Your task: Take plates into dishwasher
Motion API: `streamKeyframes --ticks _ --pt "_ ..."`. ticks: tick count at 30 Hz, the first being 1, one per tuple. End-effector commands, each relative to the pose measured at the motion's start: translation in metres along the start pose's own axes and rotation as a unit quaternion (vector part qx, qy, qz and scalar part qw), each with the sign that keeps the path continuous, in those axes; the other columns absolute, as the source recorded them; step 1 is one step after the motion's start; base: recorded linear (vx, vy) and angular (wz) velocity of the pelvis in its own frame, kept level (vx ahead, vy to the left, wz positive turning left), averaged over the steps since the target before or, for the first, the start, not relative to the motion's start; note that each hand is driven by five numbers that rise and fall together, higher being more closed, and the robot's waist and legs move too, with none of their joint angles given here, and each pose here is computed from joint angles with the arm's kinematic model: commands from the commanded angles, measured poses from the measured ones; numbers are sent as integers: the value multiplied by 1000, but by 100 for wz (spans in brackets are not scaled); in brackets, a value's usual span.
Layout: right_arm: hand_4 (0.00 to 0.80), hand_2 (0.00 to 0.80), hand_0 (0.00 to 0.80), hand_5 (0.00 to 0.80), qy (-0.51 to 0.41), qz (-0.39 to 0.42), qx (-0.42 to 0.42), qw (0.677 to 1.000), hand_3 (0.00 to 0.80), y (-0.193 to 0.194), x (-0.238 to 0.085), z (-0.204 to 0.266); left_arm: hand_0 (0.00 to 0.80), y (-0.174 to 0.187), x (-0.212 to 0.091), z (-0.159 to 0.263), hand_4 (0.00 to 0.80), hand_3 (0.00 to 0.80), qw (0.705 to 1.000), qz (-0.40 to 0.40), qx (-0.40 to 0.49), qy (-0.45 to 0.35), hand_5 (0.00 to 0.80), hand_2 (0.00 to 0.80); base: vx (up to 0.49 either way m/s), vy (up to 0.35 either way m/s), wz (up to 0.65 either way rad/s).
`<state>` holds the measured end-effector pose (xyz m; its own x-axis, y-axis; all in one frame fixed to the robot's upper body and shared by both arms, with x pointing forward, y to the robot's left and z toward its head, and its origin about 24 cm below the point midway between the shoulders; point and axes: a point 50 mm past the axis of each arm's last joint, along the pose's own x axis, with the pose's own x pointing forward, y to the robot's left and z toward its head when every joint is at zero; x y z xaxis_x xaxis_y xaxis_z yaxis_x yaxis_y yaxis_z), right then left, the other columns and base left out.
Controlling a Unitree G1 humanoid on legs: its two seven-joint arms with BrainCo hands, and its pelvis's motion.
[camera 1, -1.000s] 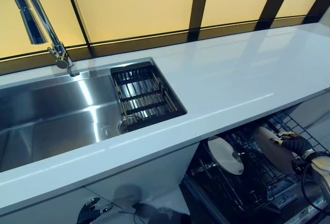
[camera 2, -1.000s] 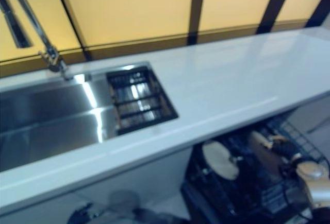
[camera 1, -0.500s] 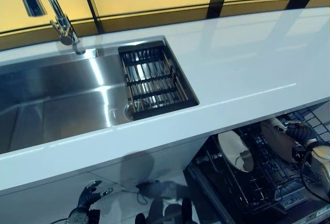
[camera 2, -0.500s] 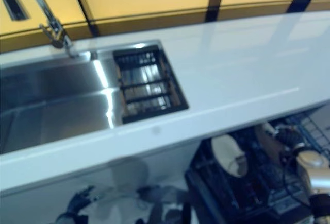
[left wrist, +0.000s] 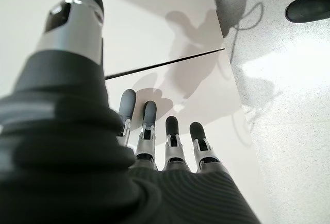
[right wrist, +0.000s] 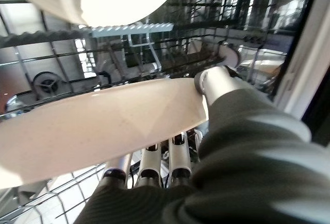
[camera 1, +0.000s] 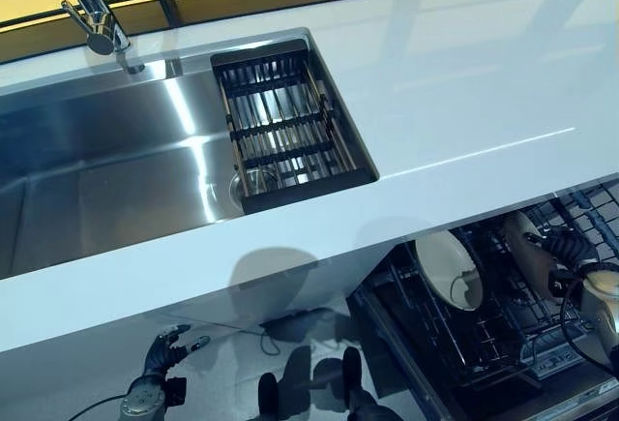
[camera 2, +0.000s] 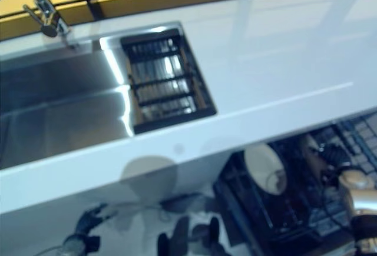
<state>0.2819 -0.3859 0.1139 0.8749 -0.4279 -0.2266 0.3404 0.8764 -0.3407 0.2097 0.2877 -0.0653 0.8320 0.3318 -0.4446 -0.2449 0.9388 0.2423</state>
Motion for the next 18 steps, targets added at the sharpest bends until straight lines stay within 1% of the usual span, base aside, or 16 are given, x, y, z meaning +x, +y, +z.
streamKeyframes --ticks 1,12,18 --pt "800 800 800 800 -44 -25 -7 999 800 -14 1 21 0 14 9 29 0 0 998 20 -1 -59 0 0 0 0 0" --pt "800 800 800 800 -23 -52 -6 998 800 -24 2 10 0 16 11 33 0 0 998 22 -2 -63 0 0 0 0 0" --pt "800 800 800 800 -11 -63 -20 998 800 -26 3 4 0 19 12 38 0 0 997 22 -2 -68 0 0 0 -1 1"
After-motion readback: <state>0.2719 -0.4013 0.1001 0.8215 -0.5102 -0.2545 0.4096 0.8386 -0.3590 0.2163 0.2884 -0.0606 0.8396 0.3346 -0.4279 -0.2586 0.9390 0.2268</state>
